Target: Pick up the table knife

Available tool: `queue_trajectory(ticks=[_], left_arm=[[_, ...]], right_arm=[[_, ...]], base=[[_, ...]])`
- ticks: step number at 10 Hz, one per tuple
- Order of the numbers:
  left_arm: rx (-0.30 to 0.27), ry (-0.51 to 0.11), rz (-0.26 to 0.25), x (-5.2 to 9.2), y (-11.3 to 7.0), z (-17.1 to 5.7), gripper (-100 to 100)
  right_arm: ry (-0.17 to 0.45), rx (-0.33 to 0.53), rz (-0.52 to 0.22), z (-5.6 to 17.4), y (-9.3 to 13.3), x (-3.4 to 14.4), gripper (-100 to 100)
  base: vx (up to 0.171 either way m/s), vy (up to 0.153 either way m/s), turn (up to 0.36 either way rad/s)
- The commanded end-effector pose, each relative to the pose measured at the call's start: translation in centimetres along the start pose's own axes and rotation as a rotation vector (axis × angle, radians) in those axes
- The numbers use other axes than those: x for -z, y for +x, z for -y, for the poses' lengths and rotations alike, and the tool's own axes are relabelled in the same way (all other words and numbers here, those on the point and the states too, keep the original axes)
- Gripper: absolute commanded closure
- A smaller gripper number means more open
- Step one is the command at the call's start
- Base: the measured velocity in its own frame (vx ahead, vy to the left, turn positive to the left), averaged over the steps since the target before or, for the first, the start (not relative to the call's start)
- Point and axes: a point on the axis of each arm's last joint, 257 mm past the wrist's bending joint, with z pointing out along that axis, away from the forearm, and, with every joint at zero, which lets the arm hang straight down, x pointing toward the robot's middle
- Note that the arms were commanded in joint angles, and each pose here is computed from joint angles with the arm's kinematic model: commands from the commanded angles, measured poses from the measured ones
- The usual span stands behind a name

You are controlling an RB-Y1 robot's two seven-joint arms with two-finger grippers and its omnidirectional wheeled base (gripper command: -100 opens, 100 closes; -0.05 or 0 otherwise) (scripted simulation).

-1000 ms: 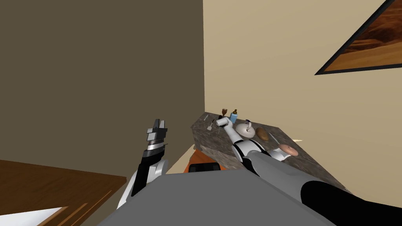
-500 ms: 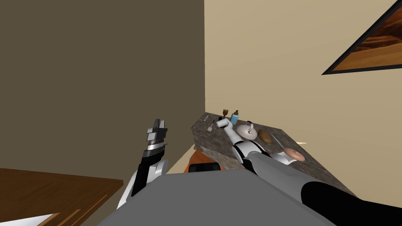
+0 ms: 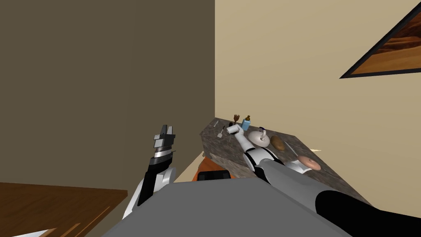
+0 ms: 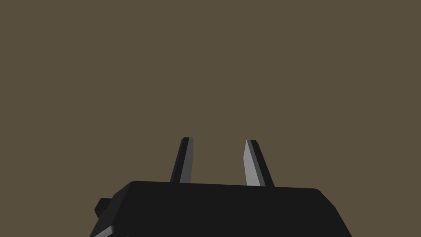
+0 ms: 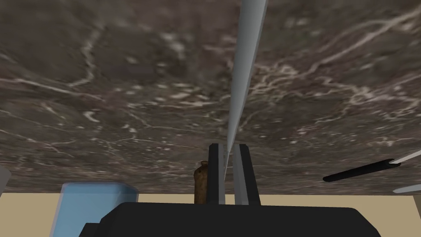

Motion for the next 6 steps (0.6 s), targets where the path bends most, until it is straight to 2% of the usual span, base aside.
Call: queue_trajectory(ticks=[1, 2, 3, 5, 6], left_arm=[[0.000, 0.000, 0.000, 0.0, 0.0, 0.0, 0], [0.000, 0.000, 0.000, 0.0, 0.0, 0.0, 0], [0.000, 0.000, 0.000, 0.0, 0.0, 0.0, 0], [0.000, 0.000, 0.000, 0.0, 0.0, 0.0, 0], [0.000, 0.000, 0.000, 0.0, 0.0, 0.0, 0]], right_arm=[[0.000, 0.000, 0.000, 0.0, 0.0, 0.0, 100], [-0.001, 0.000, 0.000, 0.0, 0.0, 0.0, 0], [-0.012, -0.002, 0.000, -0.7, -0.8, 0.9, 100], [-0.014, -0.002, 0.003, -0.8, -1.0, 0.9, 100], [-0.013, -0.001, 0.002, -0.8, -1.0, 1.0, 0]], base=[[0.000, 0.000, 0.000], [0.000, 0.000, 0.000], [-0.039, 0.015, -0.043], [-0.049, 0.018, -0.026], [-0.005, 0.002, 0.001]])
